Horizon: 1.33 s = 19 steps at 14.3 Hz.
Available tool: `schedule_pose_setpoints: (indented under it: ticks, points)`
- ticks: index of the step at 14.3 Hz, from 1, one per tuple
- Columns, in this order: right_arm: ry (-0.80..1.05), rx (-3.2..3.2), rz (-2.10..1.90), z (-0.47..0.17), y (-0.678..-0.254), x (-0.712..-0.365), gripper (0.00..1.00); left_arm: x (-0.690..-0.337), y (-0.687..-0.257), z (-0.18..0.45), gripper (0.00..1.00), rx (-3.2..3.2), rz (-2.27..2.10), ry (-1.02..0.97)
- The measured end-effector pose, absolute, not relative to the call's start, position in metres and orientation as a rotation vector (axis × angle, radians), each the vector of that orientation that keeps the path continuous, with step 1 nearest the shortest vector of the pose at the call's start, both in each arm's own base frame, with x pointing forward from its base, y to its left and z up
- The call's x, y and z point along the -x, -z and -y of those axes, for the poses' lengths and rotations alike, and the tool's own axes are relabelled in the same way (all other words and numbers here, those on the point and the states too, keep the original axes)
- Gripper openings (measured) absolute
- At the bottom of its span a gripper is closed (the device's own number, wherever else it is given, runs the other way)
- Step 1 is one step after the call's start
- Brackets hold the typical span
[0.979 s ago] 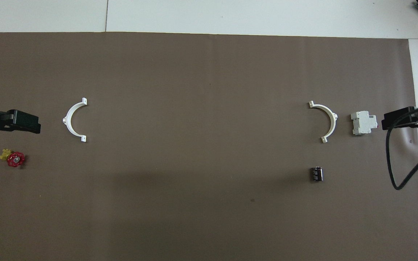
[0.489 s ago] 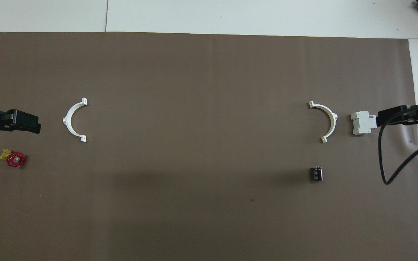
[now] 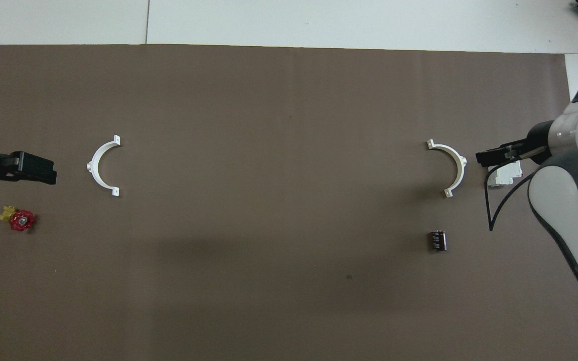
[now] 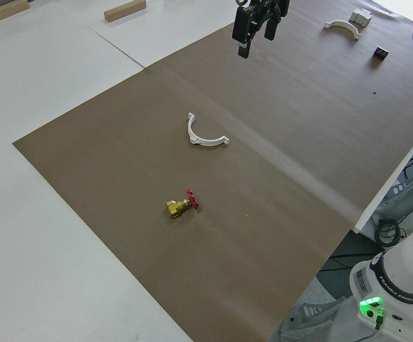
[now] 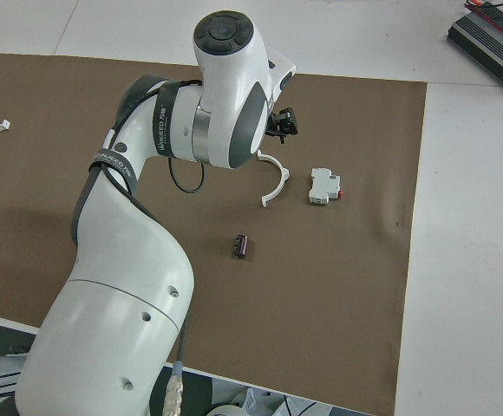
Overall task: Assemble drain pipe with both arms
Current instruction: 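Grasp the white half-ring with the right gripper, then carry the half-ring with the right gripper toward the table center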
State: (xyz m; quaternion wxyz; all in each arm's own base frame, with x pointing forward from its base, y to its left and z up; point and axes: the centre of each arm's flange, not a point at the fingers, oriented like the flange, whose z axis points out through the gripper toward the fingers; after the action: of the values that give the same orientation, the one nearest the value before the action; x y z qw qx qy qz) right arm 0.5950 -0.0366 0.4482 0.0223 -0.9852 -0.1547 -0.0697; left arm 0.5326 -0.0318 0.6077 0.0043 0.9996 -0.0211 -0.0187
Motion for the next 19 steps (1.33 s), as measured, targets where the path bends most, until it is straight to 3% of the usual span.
schedule_pose_setpoints:
  ticks: [4,9,14,17,19]
  points:
    - [0.221,3.049,0.66,0.038,-0.359,-0.623,1.0,-0.533,-0.608,0.032,1.0,-3.132,0.067,0.058]
    - [0.196,3.041,0.758,0.041,-0.314,-0.617,0.96,-0.533,-0.608,0.032,1.0,-3.132,0.067,0.058]
    - [0.184,3.034,0.821,0.044,-0.291,-0.614,0.76,-0.533,-0.608,0.032,1.0,-3.132,0.067,0.057]
    - [0.183,3.034,0.827,0.044,-0.287,-0.613,0.74,-0.533,-0.608,0.032,1.0,-3.132,0.067,0.057]
    - [0.181,3.029,0.843,0.044,-0.286,-0.612,0.54,-0.533,-0.608,0.032,1.0,-3.132,0.067,0.057]
